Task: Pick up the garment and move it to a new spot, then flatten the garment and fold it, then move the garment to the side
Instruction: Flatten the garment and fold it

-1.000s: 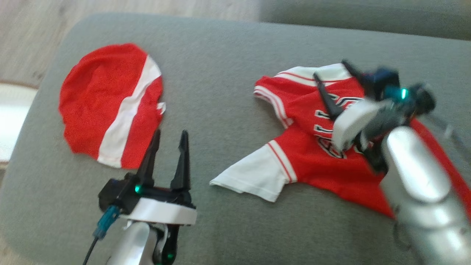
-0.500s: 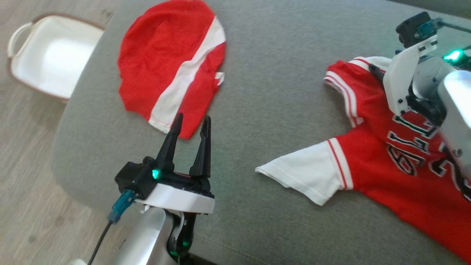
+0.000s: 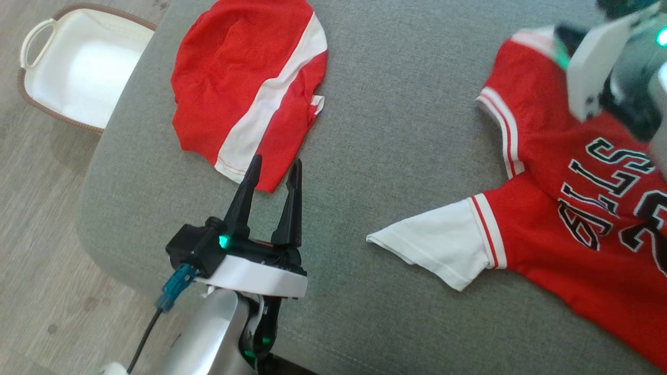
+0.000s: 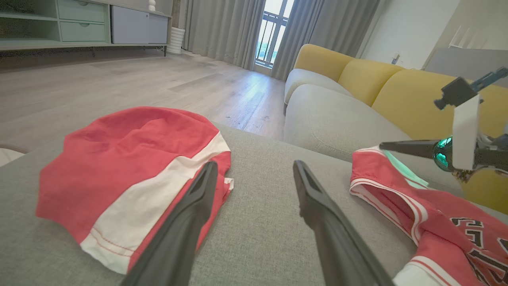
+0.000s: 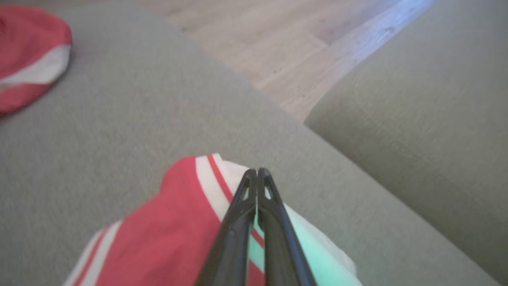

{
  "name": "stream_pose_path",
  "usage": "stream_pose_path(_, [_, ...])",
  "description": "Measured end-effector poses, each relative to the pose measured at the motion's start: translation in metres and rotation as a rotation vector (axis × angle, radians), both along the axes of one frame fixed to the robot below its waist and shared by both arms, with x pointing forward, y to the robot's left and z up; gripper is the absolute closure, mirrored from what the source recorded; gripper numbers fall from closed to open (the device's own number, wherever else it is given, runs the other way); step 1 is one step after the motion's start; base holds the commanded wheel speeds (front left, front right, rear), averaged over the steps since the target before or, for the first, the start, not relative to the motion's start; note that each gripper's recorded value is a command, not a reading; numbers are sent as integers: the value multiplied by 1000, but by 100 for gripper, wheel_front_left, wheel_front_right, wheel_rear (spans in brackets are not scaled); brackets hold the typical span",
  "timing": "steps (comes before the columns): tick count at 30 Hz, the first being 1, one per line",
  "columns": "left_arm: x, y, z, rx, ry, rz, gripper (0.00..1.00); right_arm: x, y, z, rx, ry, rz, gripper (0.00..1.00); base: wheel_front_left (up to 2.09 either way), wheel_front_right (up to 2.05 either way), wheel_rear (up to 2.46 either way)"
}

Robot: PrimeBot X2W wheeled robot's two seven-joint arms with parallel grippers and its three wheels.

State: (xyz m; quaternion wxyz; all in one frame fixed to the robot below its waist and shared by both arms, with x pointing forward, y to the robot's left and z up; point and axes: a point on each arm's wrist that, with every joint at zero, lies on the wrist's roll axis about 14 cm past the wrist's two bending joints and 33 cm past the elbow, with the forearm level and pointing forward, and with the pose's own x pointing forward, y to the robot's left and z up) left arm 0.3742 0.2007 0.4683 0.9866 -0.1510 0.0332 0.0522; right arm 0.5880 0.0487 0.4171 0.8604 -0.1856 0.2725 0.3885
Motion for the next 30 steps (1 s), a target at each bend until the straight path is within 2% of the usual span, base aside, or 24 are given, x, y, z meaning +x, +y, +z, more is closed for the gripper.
stream_pose_path(5, [3, -2, 4, 1, -13, -10, 0, 39, 7, 61, 164, -204, -53, 100, 0, 0, 0])
stream_pose_path(10, [4, -2, 7, 4, -21, -11, 0, 76, -5, 124, 295, -435, -127, 100, 0, 0, 0])
stream_pose_path(12, [3, -2, 8, 5, -23, -11, 0, 89, -14, 146, 326, -507, -166, 100, 0, 0, 0])
stream_pose_path(14, [2, -1, 9, 6, -25, -9, 0, 95, -21, 151, 294, -528, -190, 100, 0, 0, 0])
stream_pose_path(15, [2, -1, 9, 6, -25, -8, 0, 96, -21, 151, 271, -538, -183, 44, 0, 0, 0])
stream_pose_path(16, [2, -1, 9, 6, -25, -8, 0, 96, -21, 151, 271, -538, -183, 0, 0, 0, 0])
stream_pose_path(19, [2, -1, 9, 6, -27, -7, 0, 91, -14, 141, 225, -532, -157, 0, 0, 0, 0])
stream_pose_path(23, [5, -2, 10, 3, -33, -11, 0, 84, -15, 144, 229, -550, -152, 0, 0, 0, 0])
stream_pose_path(30, [14, -3, 22, 13, -77, -20, 0, 53, -35, 121, 249, -501, -194, 0, 0, 0, 0])
